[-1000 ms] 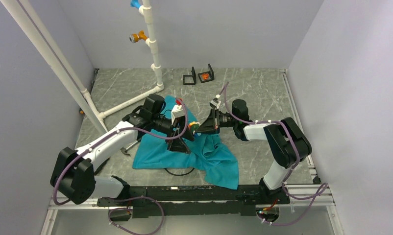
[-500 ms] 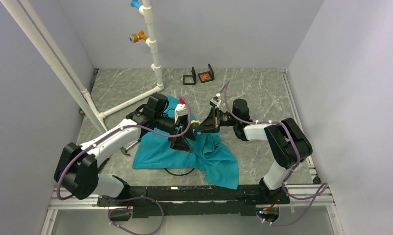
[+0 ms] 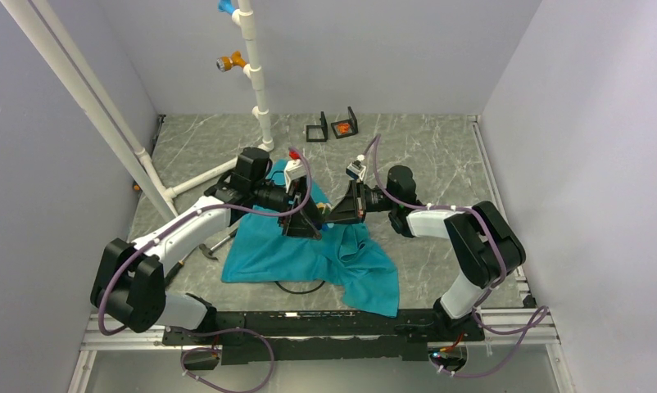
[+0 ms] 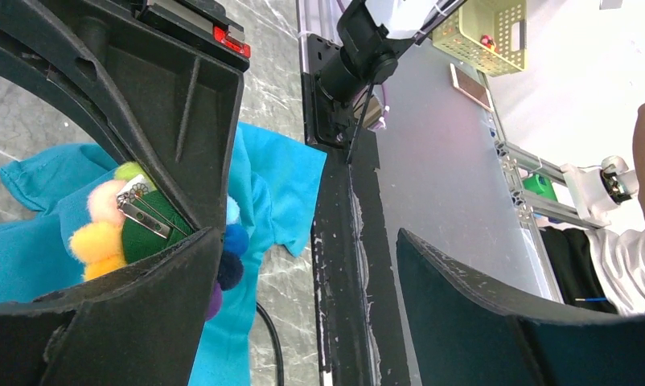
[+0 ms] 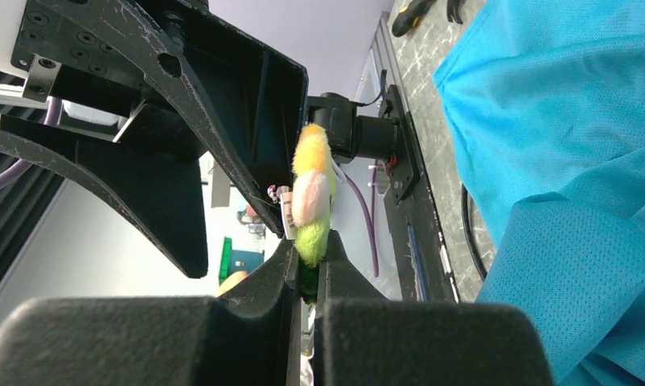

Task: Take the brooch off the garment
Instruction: Close the brooch.

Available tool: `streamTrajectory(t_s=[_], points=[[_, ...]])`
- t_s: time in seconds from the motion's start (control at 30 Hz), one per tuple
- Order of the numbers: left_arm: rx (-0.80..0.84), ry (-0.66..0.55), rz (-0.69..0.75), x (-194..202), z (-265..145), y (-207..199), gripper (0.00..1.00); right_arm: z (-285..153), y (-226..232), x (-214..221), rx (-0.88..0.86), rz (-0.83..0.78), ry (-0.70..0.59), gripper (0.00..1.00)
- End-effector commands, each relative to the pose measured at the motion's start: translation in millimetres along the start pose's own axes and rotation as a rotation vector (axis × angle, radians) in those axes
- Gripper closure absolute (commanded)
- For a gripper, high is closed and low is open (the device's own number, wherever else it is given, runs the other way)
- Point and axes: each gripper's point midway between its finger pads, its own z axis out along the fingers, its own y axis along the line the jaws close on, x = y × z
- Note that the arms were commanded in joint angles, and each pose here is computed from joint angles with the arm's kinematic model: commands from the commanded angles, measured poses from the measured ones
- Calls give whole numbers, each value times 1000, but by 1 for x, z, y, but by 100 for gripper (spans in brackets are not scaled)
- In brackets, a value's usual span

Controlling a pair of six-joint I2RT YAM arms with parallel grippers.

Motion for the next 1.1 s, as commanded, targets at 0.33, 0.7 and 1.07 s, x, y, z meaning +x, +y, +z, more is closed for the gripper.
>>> streamTrajectory(t_s=[0.33, 0.7, 1.07], points=[[51, 20, 109, -7, -21, -24, 4, -4, 16, -2, -40, -199, 24, 100], [-790, -45, 191, -56, -119, 87, 1, -9, 18, 14, -34, -350, 103, 100], [-354, -276, -133, -59, -86, 55, 1, -11, 30, 19, -59, -455, 168, 100]])
